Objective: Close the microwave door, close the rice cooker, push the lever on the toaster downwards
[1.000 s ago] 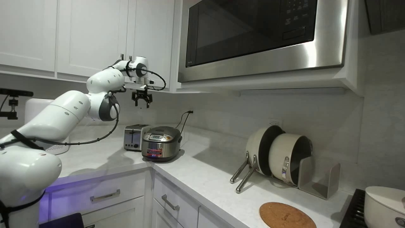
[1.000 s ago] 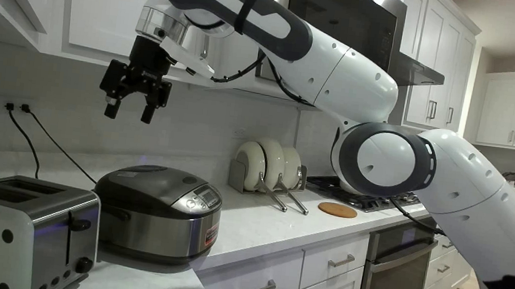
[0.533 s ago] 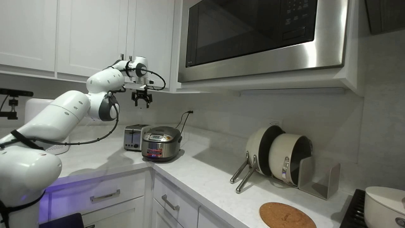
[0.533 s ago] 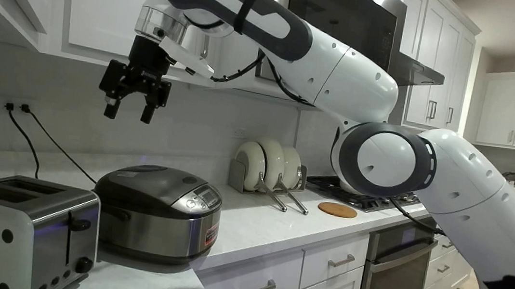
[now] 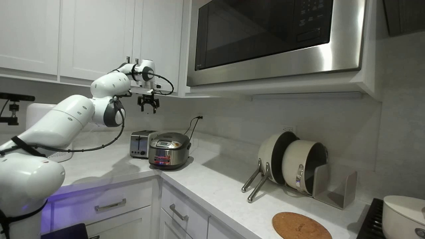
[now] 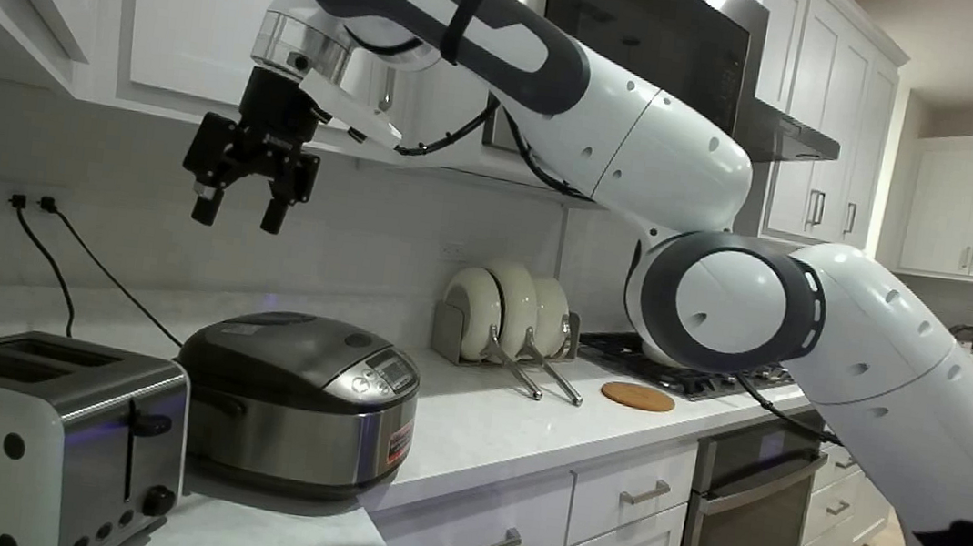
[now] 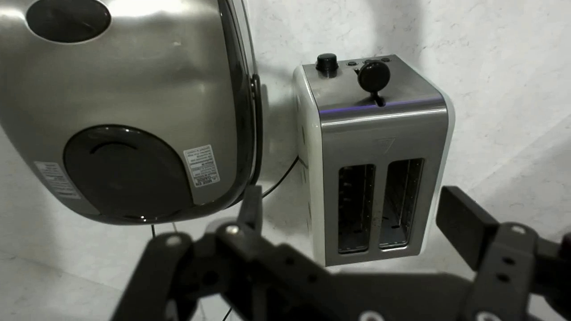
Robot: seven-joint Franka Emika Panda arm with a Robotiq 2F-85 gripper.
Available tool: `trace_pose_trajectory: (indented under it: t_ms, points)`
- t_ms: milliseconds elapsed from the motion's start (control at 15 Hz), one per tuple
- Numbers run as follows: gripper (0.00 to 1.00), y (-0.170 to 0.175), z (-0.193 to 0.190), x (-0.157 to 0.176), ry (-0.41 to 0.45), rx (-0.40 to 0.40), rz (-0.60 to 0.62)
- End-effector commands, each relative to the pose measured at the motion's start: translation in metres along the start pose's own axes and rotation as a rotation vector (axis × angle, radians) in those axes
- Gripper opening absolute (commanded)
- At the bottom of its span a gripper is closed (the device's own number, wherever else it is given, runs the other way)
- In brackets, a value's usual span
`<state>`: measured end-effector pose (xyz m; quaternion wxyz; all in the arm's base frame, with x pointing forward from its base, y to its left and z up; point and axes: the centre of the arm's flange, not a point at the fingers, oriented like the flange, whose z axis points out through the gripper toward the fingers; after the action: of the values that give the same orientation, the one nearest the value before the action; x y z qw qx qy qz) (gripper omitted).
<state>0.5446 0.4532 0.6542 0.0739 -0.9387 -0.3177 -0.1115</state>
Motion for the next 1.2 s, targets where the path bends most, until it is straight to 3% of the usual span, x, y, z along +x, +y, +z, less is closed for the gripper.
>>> trace_pose_trajectory:
  t_ms: [0,600,1133]
  points:
    - [1.00,-0.004,-0.001,-0.029,0.040,0.030,-0.034]
    - [1.00,0.008,0.008,-0.064,0.124,0.055,-0.035]
    - [1.00,0.032,-0.005,-0.067,0.037,0.023,-0.057]
